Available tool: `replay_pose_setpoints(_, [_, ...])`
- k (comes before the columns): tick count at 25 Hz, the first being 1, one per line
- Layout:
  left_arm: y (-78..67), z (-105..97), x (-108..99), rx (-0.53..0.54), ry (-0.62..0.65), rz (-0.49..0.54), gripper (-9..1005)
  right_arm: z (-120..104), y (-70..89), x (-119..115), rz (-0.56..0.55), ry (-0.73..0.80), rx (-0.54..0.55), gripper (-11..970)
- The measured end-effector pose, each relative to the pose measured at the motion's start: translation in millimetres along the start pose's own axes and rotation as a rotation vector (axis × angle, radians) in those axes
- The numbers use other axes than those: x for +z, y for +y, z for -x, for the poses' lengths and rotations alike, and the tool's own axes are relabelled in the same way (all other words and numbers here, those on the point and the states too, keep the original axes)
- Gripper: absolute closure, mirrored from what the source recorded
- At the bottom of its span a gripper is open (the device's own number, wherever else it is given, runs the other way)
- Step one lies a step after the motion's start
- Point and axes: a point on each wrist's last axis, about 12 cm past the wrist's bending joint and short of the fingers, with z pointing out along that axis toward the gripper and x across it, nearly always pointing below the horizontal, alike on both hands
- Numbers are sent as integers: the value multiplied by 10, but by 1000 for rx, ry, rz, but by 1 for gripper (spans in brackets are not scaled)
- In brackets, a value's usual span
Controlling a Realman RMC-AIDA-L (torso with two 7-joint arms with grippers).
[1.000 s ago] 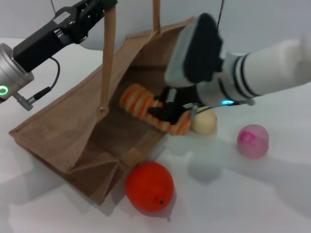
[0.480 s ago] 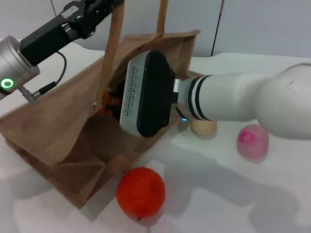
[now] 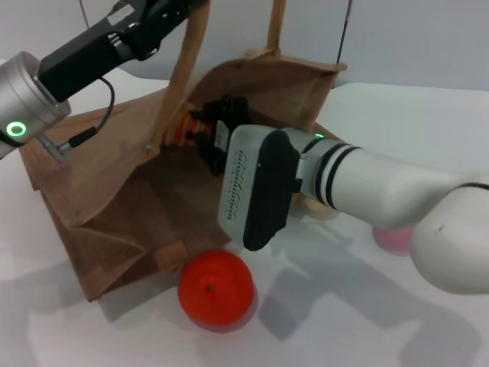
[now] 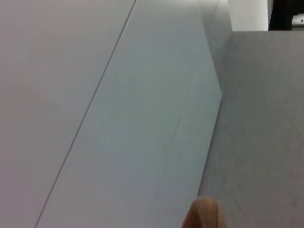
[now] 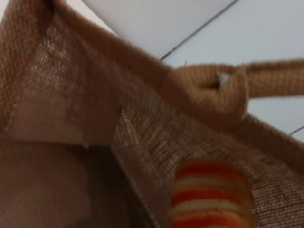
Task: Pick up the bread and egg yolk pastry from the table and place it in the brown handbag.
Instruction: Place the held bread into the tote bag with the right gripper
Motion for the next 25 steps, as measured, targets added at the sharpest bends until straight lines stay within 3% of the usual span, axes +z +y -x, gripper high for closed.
replay_pose_setpoints(7, [-6,26,-106,13,-48,31,879,-43,-1,-33,-48,-10,18,730])
replay_pose_setpoints(12, [-1,44,-219,27,-103,80,881,-49,17,-48,-53,-13,36,678])
replay_pose_setpoints(15, [5,54,-310,40,-141,123,881,-47,29,-53,-51,-15,37,420])
replay_pose_setpoints(25, [0,26,-618,86,-266,269,882,2,114,-113,-37,-34,89,204])
